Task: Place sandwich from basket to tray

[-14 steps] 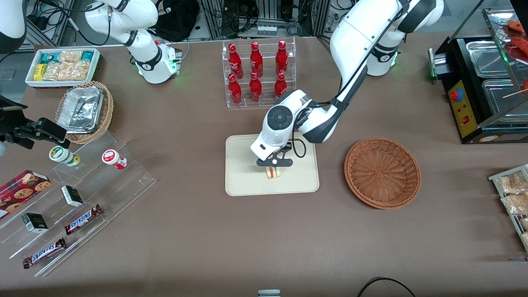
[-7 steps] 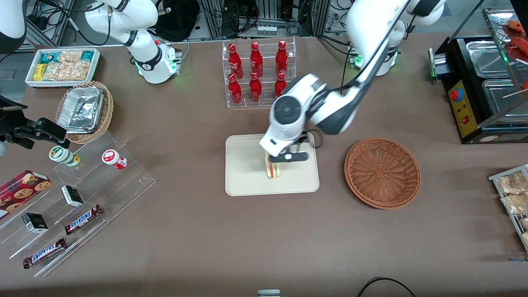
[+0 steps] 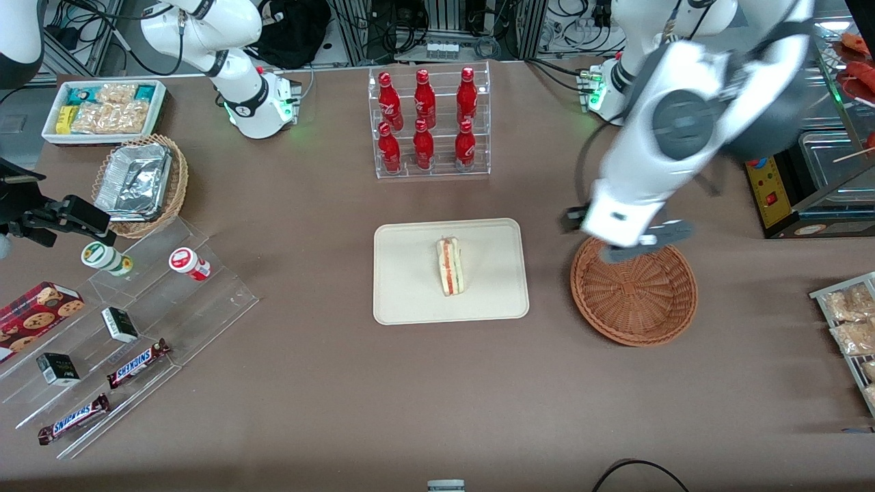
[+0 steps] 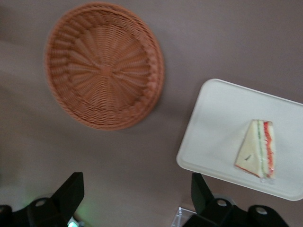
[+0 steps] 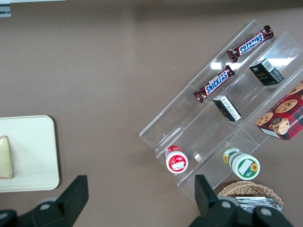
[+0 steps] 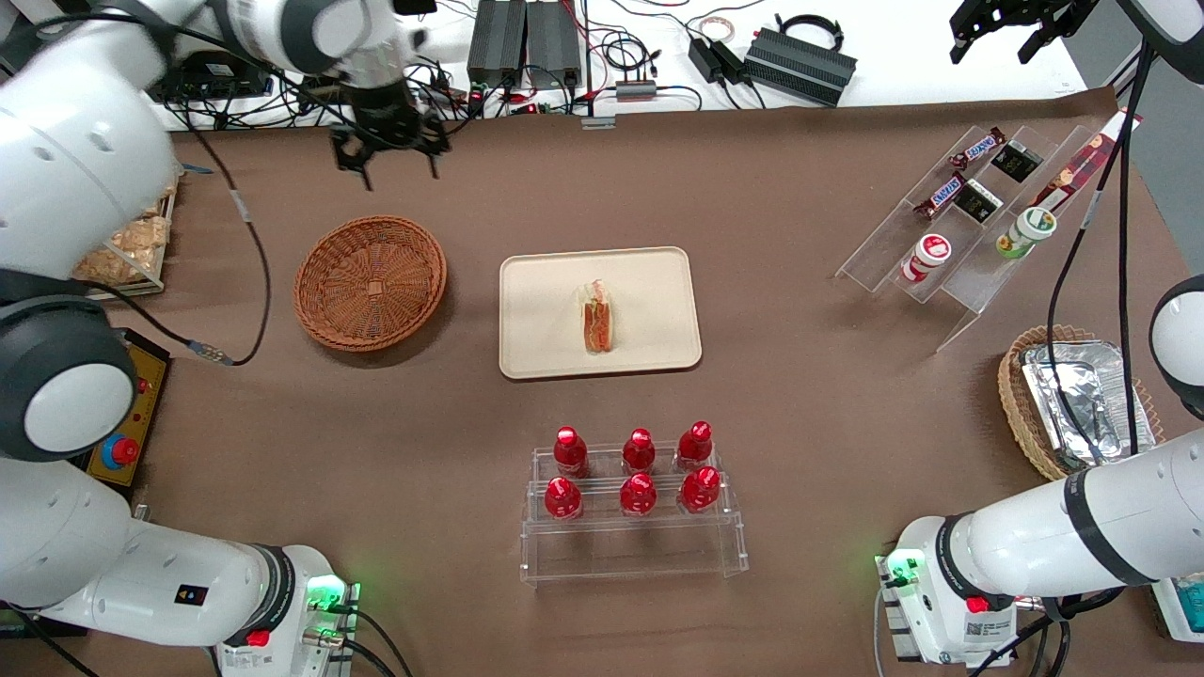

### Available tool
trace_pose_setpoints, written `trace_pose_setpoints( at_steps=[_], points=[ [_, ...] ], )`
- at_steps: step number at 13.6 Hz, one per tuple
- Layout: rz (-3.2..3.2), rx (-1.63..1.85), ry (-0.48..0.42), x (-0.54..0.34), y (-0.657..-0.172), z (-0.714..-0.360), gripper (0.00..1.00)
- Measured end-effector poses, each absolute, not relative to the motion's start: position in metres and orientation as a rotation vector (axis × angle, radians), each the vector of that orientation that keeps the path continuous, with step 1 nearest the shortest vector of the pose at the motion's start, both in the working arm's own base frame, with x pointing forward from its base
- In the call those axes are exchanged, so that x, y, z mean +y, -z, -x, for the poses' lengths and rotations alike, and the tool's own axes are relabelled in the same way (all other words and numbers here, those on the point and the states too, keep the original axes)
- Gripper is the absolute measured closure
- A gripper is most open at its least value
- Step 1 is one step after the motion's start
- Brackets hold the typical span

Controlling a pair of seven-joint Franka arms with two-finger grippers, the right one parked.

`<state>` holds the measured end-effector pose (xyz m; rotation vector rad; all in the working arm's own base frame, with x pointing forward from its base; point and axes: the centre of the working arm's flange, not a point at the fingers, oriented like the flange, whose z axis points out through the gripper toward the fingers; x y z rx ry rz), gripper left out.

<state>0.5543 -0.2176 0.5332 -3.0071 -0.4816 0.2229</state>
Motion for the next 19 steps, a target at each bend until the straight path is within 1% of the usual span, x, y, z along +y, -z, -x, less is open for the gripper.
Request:
trace_pose_setpoints(
  at_steps=[3, 6, 9, 11, 14, 19],
  points=[
    [3.015, -0.415, -0.251, -0.144, -0.573, -0.548, 0.0],
    [3.03, -0.266, -0.273, -0.101, -0.609, -0.523, 0.0],
    [3.044, -0.121, -0.282, -0.055, -0.62, -0.497, 0.0],
    [3.051, -0.052, -0.286, -0.038, -0.622, -0.486, 0.0],
    [3.065, -0.022, -0.267, -0.026, -0.627, -0.486, 0.0],
    [3.079, 0.04, -0.184, -0.04, -0.635, -0.51, 0.0]
  ],
)
